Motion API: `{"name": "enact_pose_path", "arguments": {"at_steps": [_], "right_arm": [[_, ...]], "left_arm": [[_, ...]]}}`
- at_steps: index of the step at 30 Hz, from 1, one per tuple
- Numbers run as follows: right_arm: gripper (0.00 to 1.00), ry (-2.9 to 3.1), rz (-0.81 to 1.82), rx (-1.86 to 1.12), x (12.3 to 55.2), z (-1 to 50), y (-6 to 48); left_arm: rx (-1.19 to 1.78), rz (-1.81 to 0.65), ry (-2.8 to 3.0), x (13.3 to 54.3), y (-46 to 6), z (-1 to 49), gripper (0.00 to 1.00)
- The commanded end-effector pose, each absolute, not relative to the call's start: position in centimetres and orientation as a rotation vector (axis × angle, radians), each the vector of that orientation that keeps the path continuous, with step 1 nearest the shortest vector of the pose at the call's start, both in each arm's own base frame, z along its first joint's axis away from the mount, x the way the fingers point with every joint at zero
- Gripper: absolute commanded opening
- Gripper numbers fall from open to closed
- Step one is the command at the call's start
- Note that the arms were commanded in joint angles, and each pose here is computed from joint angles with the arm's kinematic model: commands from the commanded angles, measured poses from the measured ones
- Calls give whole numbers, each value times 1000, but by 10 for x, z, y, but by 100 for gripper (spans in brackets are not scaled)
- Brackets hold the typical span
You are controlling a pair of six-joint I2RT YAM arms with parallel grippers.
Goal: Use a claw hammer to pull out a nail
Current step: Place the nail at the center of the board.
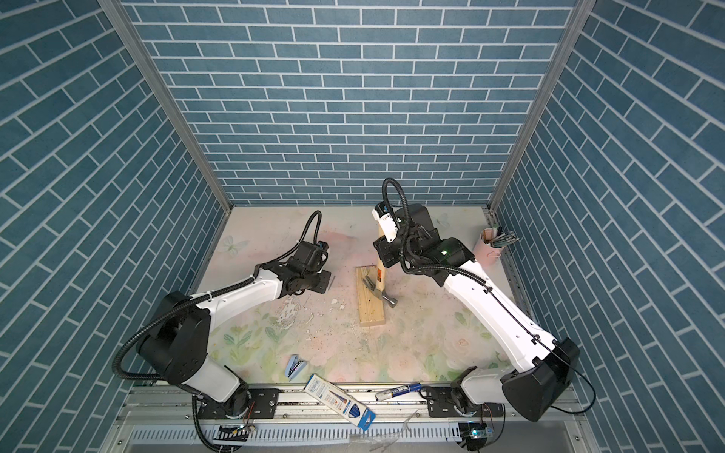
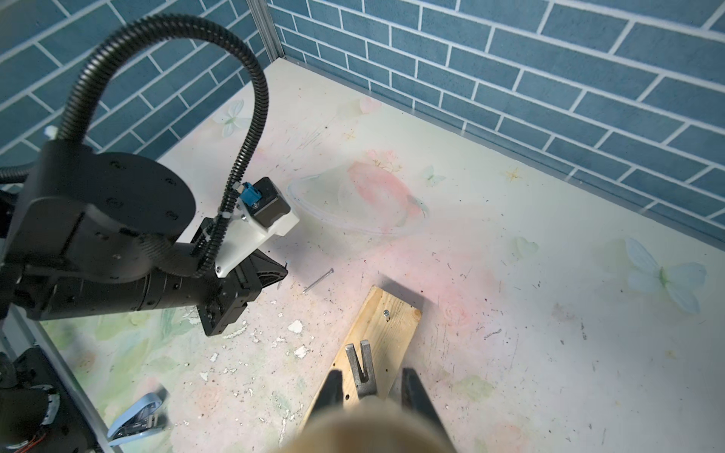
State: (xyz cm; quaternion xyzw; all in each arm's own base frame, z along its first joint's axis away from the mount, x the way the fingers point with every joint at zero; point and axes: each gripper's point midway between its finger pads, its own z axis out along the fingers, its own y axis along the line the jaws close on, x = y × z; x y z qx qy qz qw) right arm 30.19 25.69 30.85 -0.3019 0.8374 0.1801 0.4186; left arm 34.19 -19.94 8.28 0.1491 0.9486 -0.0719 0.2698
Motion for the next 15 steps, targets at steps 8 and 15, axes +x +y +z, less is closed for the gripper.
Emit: {"name": "enact_pose_path", "arguments": {"at_steps": [8, 15], "right_arm": [[0, 1948, 265, -738, 314, 356, 251], [0, 1972, 259, -733, 318, 356, 253]], "left_arm": [[367, -125, 2708, 336, -188, 61, 2], [378, -92, 2748, 340, -186, 53, 4]]}}
